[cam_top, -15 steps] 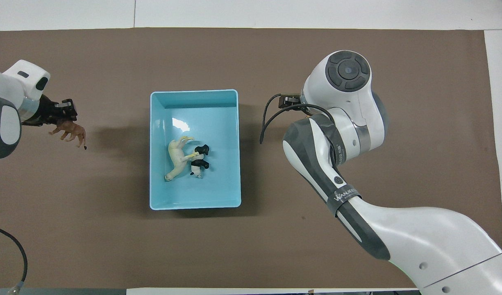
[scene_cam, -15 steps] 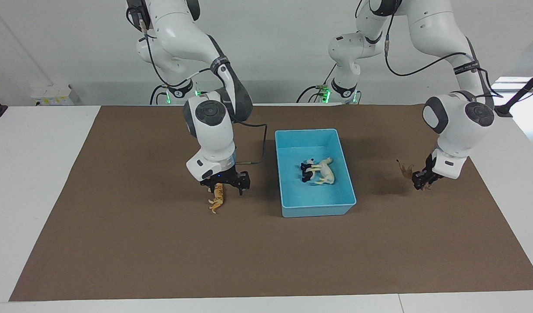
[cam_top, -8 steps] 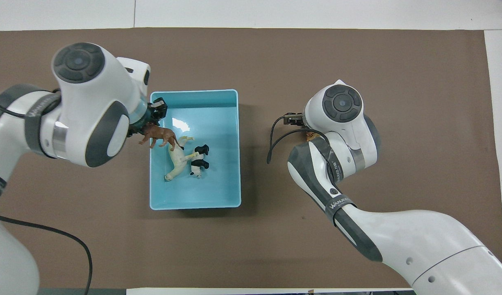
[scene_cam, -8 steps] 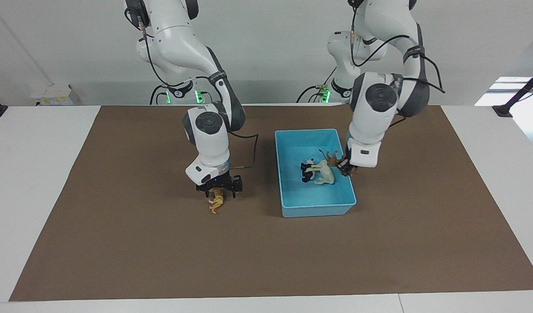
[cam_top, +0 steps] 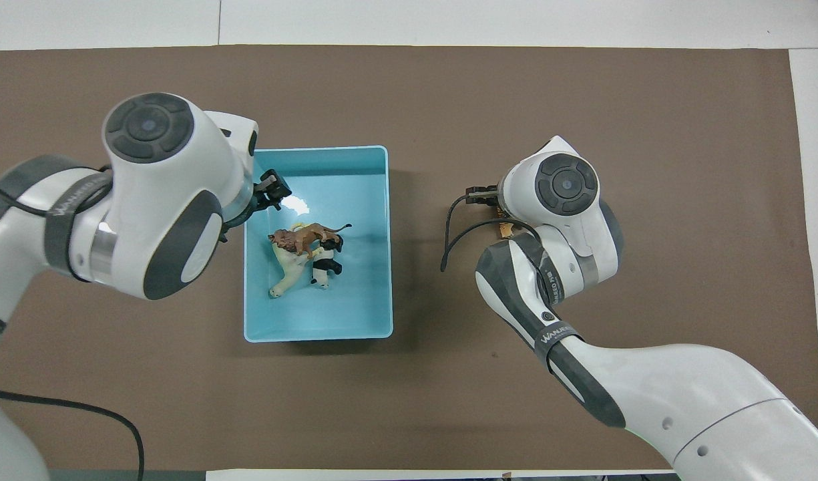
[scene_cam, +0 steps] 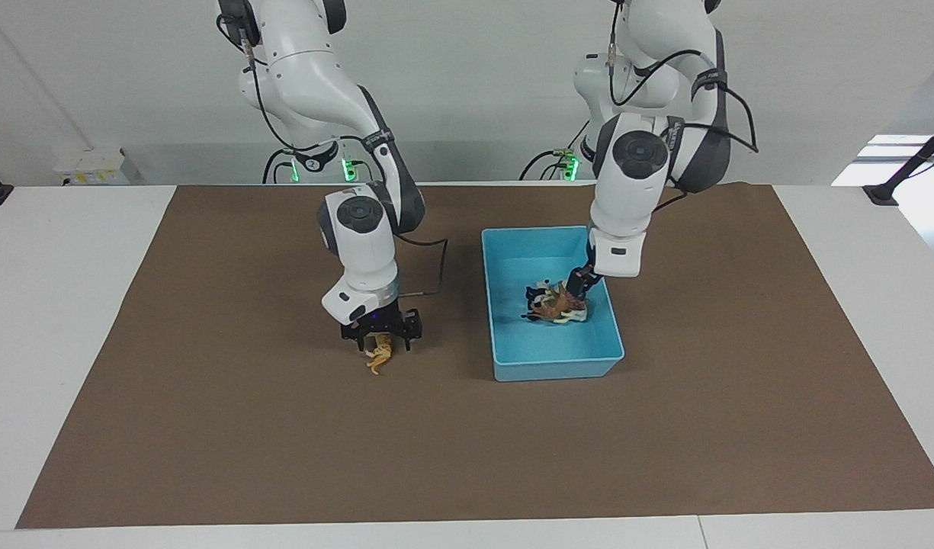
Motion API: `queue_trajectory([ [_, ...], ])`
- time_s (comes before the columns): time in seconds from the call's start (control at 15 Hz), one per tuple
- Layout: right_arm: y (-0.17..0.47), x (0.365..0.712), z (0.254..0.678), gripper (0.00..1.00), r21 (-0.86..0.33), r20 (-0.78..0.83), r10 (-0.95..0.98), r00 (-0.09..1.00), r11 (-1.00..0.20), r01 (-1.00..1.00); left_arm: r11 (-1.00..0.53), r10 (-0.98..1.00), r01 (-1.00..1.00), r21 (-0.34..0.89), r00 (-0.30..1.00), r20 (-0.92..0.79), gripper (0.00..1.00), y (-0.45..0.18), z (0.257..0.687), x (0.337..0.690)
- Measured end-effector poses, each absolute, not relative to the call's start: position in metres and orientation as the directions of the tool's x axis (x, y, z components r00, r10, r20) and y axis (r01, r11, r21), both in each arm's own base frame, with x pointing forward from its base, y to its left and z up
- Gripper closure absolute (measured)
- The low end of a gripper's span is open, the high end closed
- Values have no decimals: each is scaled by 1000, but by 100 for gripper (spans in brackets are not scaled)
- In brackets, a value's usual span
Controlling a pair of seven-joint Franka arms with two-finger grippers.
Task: Put all toys into storage box
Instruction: 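Drop the horse into the box with the left gripper and withdraw, then grasp the orange tiger with the right gripper and lift it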
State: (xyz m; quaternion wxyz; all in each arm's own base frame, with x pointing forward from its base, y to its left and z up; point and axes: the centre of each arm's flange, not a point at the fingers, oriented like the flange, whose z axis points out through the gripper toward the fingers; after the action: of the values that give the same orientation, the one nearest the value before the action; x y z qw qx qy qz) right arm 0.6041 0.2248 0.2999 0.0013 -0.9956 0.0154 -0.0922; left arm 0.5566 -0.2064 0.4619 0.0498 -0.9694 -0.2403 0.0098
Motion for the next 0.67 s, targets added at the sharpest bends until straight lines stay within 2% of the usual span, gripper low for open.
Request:
queue_trajectory([
  [0.07, 223, 605, 300, 3, -7, 188, -33, 982, -999, -33, -897, 433, 431, -103, 901, -2, 0, -181, 484, 556],
  [0.2, 220, 606, 299, 22, -7, 188, -38, 981, -999, -38, -937, 337, 332, -106, 941, -28, 0, -121, 526, 548],
  [0.33, 219, 607, 299, 44, -17, 208, -40, 977, -999, -37, -966, 244, 237, -105, 968, -58, 0, -80, 550, 537],
  [0.67, 212, 607, 297, 73, -32, 244, -48, 969, -999, -41, -991, 96, 84, -105, 989, -114, 0, -76, 555, 527],
])
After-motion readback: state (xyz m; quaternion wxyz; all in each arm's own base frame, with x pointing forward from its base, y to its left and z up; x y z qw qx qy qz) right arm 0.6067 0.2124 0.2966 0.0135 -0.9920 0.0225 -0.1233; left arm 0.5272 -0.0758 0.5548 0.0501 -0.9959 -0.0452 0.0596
